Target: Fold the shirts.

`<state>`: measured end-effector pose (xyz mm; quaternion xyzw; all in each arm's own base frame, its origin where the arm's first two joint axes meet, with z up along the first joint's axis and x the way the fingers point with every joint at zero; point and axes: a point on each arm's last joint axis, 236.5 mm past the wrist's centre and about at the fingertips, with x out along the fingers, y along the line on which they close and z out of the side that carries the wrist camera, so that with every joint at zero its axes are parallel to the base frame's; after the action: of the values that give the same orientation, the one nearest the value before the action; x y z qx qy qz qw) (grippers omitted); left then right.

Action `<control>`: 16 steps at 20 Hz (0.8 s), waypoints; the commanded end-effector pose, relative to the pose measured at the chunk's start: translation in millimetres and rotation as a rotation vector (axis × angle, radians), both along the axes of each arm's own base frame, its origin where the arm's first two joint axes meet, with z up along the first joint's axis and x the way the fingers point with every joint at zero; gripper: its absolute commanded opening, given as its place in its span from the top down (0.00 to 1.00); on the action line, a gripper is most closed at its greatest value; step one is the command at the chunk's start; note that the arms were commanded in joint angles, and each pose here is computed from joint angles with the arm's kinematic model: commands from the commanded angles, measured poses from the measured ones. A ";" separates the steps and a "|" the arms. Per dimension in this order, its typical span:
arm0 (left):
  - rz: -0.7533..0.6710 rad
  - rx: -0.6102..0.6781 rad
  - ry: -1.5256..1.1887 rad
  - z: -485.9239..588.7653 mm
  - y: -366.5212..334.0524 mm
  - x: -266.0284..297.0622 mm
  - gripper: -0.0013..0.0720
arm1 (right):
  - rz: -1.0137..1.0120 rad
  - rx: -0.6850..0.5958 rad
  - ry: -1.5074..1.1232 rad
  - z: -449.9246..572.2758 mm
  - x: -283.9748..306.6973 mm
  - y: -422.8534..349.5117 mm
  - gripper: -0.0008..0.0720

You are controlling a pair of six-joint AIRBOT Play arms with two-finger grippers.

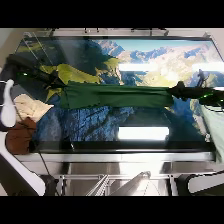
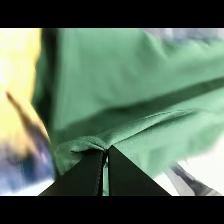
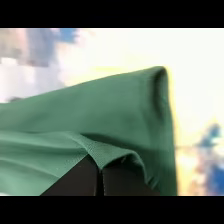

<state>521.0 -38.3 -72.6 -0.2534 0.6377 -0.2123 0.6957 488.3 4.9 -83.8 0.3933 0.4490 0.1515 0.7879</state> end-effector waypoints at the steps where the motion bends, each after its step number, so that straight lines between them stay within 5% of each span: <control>1: 0.032 -0.003 0.028 -47.9 -4.6 14.7 0.96 | 0.024 -0.024 0.031 -33.5 0.2 2.9 0.96; 8: 0.111 -0.250 -0.060 8.1 -26.2 34.1 0.96 | 0.084 -0.016 0.008 -20.6 -5.0 10.6 0.96; 12: 0.101 -0.240 -0.137 50.2 -26.5 37.6 0.96 | 0.126 -0.004 -0.036 7.4 -8.0 18.3 0.94; 13: 0.098 -0.238 -0.151 58.4 -26.6 37.6 0.96 | 0.129 -0.008 -0.050 14.8 -7.4 18.5 0.76; 14: 0.086 -0.238 -0.157 66.4 -27.6 34.7 0.80 | 0.131 -0.013 -0.063 21.6 -6.9 18.5 0.55; 15: 0.075 -0.238 -0.162 74.0 -28.6 31.7 0.47 | 0.141 -0.022 -0.073 28.2 -8.7 17.7 0.51; 16: 0.067 -0.237 -0.169 80.3 -29.1 29.9 0.26 | 0.153 -0.044 -0.066 31.4 -13.7 13.4 0.51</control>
<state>555.7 -63.9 -15.4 -0.3407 0.5463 -0.2692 0.7162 481.3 20.2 -67.8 0.3522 0.4531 0.2051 0.7928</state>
